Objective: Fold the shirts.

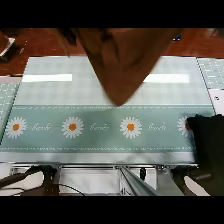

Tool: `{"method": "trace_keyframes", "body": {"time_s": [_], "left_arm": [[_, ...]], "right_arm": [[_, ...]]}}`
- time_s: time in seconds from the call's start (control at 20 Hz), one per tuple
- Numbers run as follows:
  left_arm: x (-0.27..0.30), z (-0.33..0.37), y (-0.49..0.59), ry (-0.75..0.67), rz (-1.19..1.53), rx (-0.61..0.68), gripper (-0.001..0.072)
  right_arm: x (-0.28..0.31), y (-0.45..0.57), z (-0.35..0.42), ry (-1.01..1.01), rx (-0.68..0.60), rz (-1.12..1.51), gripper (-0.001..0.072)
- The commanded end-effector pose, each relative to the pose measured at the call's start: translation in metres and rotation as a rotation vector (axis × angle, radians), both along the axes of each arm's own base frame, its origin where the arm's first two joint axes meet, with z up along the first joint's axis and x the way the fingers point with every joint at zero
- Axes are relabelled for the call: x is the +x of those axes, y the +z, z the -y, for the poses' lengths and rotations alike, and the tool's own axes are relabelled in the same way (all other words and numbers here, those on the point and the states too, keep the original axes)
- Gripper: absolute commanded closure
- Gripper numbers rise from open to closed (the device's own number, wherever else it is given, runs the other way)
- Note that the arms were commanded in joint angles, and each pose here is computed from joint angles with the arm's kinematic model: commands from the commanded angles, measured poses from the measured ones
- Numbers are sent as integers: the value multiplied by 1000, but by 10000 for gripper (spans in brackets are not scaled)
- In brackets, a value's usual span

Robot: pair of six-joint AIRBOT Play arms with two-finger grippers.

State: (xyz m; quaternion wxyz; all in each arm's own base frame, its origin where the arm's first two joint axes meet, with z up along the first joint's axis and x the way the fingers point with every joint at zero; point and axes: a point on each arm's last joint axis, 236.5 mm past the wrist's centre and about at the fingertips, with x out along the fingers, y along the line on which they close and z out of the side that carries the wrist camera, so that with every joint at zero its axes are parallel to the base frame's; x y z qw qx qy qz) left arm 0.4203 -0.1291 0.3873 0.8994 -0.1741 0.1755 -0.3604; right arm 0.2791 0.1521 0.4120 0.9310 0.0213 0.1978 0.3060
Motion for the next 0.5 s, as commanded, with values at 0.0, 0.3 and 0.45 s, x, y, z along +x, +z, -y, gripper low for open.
{"method": "trace_keyframes", "body": {"time_s": [0.0,0.3,0.45], "left_arm": [[-76,-29,82,165,256,103,680],[-202,-38,79,311,293,375,680],[-222,-29,15,224,89,397,680]], "right_arm": [[-64,44,68,-240,-91,152,695],[-122,33,135,-495,-135,117,695],[-109,8,134,-490,-169,32,695]]}}
